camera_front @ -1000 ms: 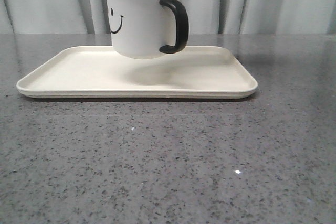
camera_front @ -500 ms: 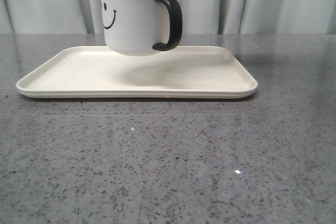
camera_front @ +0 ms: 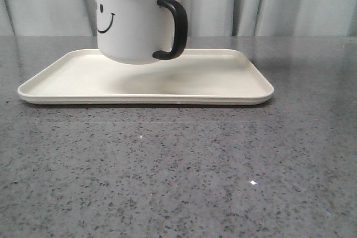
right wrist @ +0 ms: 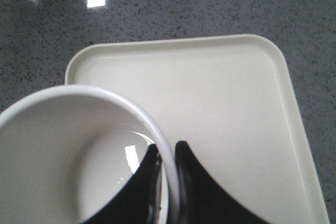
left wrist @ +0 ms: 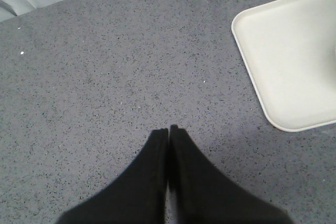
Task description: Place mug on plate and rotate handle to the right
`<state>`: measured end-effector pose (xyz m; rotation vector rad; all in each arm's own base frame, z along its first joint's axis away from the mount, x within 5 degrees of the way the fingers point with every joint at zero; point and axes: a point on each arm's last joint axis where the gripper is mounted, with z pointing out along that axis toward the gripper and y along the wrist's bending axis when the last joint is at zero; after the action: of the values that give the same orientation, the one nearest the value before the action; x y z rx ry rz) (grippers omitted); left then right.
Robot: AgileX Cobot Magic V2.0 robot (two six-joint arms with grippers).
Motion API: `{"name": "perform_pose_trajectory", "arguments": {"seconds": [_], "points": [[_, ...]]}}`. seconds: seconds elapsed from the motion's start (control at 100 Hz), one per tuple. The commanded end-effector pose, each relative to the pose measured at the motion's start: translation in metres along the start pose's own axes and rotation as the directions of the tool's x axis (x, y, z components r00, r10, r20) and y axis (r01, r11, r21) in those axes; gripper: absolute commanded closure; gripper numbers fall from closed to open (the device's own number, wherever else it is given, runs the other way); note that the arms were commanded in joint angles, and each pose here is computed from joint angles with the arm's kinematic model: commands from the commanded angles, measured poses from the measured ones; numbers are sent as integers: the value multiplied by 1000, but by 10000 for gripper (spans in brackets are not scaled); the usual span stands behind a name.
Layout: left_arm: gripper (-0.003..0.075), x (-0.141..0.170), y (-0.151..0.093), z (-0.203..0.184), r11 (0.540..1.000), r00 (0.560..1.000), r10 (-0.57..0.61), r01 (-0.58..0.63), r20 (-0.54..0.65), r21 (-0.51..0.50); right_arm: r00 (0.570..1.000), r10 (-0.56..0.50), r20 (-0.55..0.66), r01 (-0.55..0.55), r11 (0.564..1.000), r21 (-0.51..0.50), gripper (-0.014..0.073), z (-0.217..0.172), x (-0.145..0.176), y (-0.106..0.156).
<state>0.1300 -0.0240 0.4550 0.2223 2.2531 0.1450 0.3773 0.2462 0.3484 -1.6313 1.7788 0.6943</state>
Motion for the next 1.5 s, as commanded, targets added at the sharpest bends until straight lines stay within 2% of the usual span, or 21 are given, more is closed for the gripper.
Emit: {"name": "perform_pose_trajectory", "arguments": {"seconds": [0.0, 0.14, 0.36, 0.93, 1.1, 1.26, 1.49], "points": [[740, -4, 2, -6, 1000, 999, -13, 13, 44, -4, 994, -54, 92, 60, 996, -70, 660, -30, -23, 22], [740, -4, 2, -6, 1000, 999, -13, 13, 44, -4, 991, -47, 123, 58, 995, -84, 660, -30, -25, 23], [740, -4, 2, -6, 1000, 999, -13, 13, 43, -3, 1000, -8, 16, 8, 999, -33, 664, -30, -16, 18], [740, -4, 2, -6, 1000, 999, -13, 14, 43, -2, 995, 75, 62, -75, 997, 7, 656, -31, -20, 14], [740, -4, 2, -6, 1000, 999, -13, 14, 43, -2, 1000, 18, 18, -18, 999, -31, 656, -31, -16, 18], [740, -4, 2, -6, 1000, 999, -13, 14, 43, -2, 998, -19, -53, 20, 1000, 7, 660, -31, -10, 14], [740, -4, 2, -6, 1000, 999, -13, 14, 43, -2, 996, -74, -51, 74, 997, 3, 660, -31, -10, 15]]}}
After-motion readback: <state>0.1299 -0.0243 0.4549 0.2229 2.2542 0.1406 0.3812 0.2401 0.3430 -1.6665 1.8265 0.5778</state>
